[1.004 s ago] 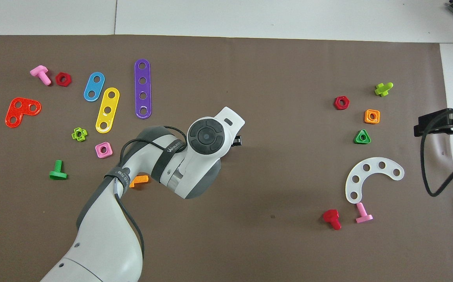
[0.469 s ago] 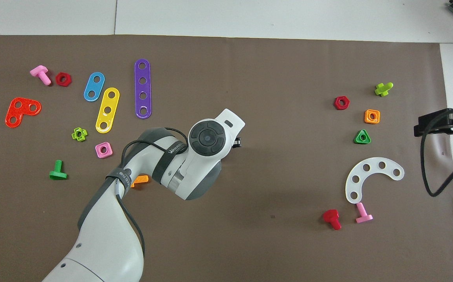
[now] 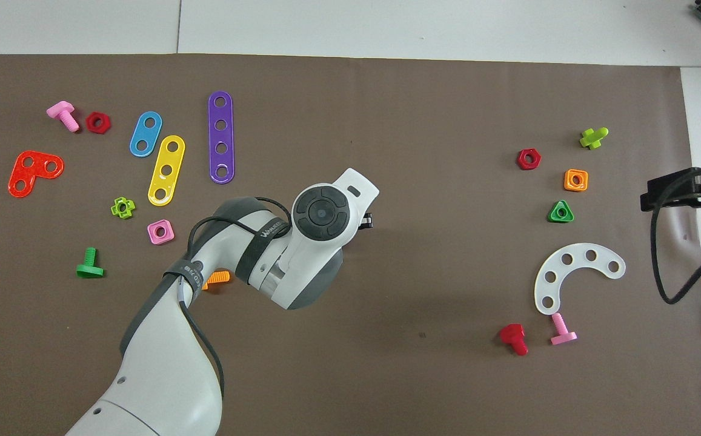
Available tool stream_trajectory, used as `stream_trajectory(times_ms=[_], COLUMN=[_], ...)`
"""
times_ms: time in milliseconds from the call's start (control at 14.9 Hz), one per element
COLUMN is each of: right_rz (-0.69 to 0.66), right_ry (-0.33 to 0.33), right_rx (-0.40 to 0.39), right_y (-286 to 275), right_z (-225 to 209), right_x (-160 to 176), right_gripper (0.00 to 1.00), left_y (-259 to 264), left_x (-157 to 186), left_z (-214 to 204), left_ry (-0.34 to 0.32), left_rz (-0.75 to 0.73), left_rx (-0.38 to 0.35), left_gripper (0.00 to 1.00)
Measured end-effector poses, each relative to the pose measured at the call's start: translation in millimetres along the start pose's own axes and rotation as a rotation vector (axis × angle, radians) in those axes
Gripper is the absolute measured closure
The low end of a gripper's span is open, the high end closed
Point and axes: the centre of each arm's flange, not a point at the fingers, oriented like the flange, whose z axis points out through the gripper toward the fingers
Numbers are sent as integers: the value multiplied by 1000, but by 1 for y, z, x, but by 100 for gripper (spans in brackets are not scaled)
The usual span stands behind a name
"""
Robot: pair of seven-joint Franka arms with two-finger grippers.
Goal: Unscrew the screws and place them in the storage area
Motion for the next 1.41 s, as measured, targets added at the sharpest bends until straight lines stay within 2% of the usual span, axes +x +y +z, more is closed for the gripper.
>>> stream_trajectory(times_ms=[870,1138,1406], right_rz=[0,0,0], right_ry=[0,0,0], right_rx=[0,0,0], right_y=[0,0,0], right_z=[0,0,0], right_x=[0,0,0], right_gripper=[0,0,0], left_y=[-13,-57,-126], left_x=[8,25,47], left_z=[-69,-50,-41], left_ry=[23,-4,-19], left_rz=[-29,-42,-14], left_rx=[-5,35,49], left_gripper=[53,53,53])
